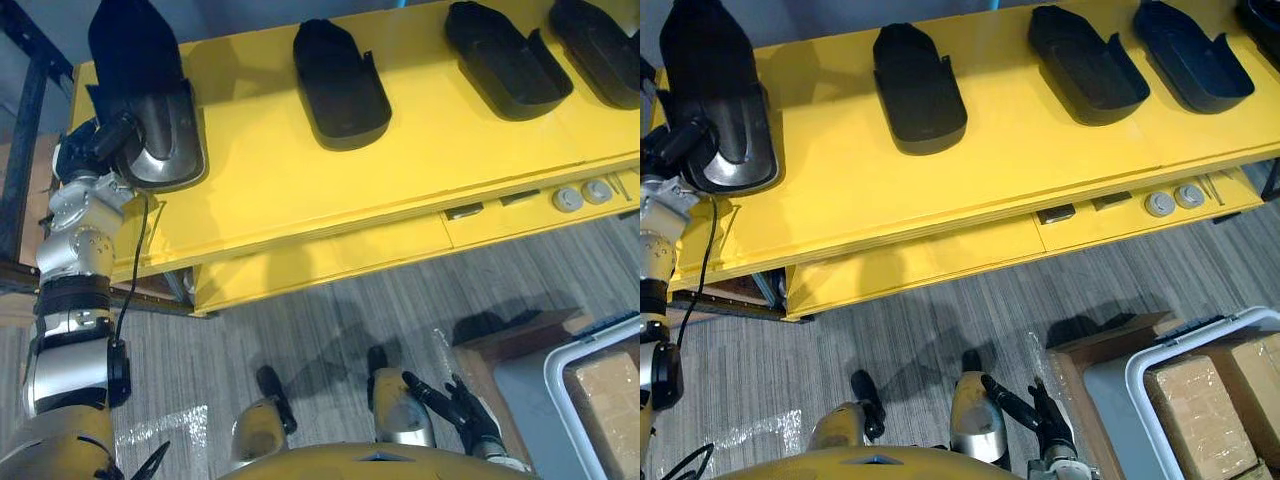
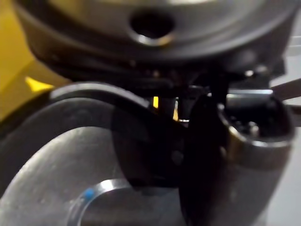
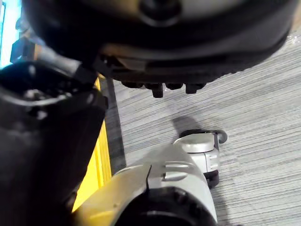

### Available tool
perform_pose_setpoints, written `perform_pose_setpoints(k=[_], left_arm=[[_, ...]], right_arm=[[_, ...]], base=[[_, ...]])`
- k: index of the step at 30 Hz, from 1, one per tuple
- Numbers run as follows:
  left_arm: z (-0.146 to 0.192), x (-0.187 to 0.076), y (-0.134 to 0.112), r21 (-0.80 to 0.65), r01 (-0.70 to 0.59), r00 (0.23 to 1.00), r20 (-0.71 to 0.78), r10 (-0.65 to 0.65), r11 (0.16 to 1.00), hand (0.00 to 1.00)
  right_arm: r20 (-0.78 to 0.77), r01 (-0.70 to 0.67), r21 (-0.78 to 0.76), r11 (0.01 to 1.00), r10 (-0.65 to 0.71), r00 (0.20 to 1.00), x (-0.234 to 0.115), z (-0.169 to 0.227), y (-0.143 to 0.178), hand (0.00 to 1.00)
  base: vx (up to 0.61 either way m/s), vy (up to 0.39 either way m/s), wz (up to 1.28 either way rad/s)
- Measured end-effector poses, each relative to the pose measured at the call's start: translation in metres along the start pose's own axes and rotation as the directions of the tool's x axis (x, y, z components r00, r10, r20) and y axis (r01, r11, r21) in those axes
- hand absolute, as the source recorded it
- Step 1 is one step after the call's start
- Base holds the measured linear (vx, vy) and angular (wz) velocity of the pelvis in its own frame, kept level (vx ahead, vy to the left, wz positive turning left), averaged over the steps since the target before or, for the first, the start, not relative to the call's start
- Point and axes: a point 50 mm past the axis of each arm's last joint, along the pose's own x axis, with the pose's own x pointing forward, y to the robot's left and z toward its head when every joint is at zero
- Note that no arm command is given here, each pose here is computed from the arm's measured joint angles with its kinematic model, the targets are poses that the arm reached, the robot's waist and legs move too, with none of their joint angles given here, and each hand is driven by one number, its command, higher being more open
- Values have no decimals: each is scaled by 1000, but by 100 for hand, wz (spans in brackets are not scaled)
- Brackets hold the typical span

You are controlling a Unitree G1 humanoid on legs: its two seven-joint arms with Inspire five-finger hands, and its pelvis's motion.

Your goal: Walk over and take three plastic housings, then place them on the shelf

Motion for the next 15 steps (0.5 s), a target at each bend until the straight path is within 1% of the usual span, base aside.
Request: perform_pose_setpoints(k=[4,5,12,15], left_arm=[[8,1,-9,3,40,999,9,-40,999,0],[9,0,-11,4,49,999,13,-49,999,100],[18,0,-19,28,71,997,39,-72,997,100],[22,1,-22,39,65,996,53,-67,997,100]], right_arm=[[-2,0,14,1000,0,1000,3,2,2,100],[-6,4,20,1000,-3,1000,4,2,3,100],[-16,18,38,999,-18,1000,4,3,6,100],[-24,15,71,997,-13,1000,4,2,9,100]], base=[[-2,-1,8],[10,1,10],[2,0,1],[0,0,0]])
